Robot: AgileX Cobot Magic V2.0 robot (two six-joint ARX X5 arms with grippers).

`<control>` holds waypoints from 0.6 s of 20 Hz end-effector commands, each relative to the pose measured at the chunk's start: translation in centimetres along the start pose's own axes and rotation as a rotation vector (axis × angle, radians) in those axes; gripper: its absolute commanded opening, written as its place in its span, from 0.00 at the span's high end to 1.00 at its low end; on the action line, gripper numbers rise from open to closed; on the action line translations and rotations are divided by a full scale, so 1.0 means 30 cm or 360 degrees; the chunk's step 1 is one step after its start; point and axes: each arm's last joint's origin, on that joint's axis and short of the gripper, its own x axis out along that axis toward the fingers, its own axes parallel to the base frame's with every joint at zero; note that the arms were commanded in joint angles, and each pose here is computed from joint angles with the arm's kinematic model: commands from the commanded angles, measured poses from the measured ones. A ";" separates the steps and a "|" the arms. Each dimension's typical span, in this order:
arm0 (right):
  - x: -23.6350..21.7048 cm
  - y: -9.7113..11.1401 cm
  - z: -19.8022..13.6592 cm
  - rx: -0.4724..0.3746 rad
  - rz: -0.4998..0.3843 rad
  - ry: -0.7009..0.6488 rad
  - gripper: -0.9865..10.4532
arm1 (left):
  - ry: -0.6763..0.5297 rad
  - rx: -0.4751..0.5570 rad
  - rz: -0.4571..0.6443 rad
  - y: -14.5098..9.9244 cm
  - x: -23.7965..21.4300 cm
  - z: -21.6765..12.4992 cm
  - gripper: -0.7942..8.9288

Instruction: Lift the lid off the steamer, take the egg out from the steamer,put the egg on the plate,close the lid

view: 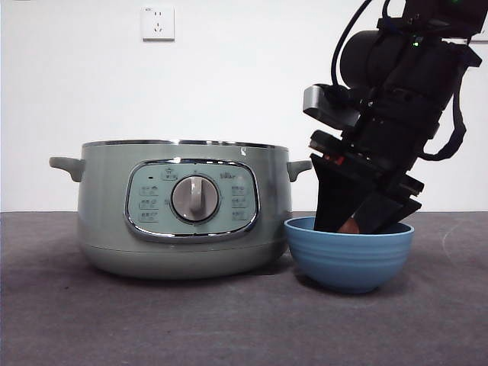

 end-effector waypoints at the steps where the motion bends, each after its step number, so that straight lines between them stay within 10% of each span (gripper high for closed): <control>1: 0.034 -0.006 -0.013 0.0020 -0.0038 0.0062 0.93 | -0.0093 0.0016 0.0000 0.000 -0.015 0.017 0.93; 5: 0.057 0.000 -0.014 0.0015 -0.0036 0.0086 0.92 | -0.0079 0.0016 -0.0001 0.000 -0.015 0.014 0.93; 9: 0.064 0.033 -0.009 -0.0023 -0.0013 0.0093 0.50 | -0.0061 0.0017 -0.0004 0.000 -0.005 0.015 0.93; 12: 0.027 0.062 0.003 -0.0057 -0.0017 0.0029 0.47 | -0.0038 0.0043 -0.0060 -0.005 0.045 0.031 0.93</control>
